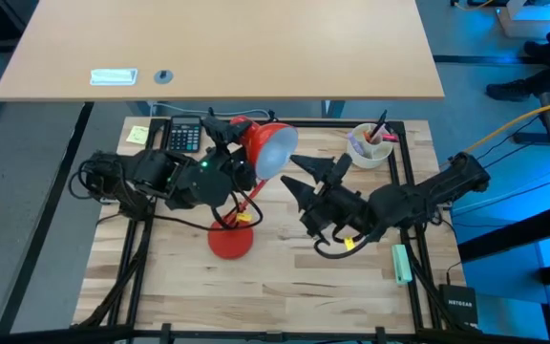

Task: Screw lightbulb
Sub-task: Insert the light bulb into the lamp

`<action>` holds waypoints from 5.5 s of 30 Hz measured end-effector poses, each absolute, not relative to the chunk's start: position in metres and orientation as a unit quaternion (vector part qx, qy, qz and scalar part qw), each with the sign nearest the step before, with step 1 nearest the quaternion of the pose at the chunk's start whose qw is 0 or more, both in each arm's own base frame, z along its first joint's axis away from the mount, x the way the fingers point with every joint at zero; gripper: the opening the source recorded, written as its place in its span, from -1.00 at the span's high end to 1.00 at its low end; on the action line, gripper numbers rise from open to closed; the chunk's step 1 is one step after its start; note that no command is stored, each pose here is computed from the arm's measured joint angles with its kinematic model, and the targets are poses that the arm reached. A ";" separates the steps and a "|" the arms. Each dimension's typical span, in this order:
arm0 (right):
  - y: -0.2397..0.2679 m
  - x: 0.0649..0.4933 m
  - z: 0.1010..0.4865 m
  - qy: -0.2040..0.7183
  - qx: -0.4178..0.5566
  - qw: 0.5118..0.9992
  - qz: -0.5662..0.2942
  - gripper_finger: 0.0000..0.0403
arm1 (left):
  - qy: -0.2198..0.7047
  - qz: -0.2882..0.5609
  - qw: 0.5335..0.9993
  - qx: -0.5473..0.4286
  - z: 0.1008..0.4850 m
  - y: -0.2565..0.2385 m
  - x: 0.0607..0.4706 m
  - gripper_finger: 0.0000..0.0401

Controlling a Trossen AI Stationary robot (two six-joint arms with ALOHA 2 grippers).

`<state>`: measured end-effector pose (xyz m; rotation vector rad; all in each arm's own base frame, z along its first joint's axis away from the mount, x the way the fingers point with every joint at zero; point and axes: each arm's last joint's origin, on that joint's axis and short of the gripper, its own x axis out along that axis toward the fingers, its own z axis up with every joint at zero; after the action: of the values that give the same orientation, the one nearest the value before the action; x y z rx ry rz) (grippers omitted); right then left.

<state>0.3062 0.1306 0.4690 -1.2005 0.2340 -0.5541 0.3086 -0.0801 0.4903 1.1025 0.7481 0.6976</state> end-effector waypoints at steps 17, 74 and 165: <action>0.137 0.328 0.503 0.200 -0.567 0.777 -0.187 -0.59 | 0.339 0.333 0.727 0.496 0.489 -0.082 0.308 -0.25; 0.108 0.350 0.498 0.254 -0.681 0.663 -0.178 -0.24 | 0.337 0.320 0.730 0.501 0.489 -0.085 0.307 -0.25; 0.098 0.351 0.497 0.050 0.038 0.955 -0.290 -0.75 | 0.328 0.323 0.726 0.511 0.491 -0.095 0.308 -0.25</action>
<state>0.3514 0.0983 0.4966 0.0781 0.1024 -0.5896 0.3081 -0.0945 0.4908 1.1258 0.7233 0.7112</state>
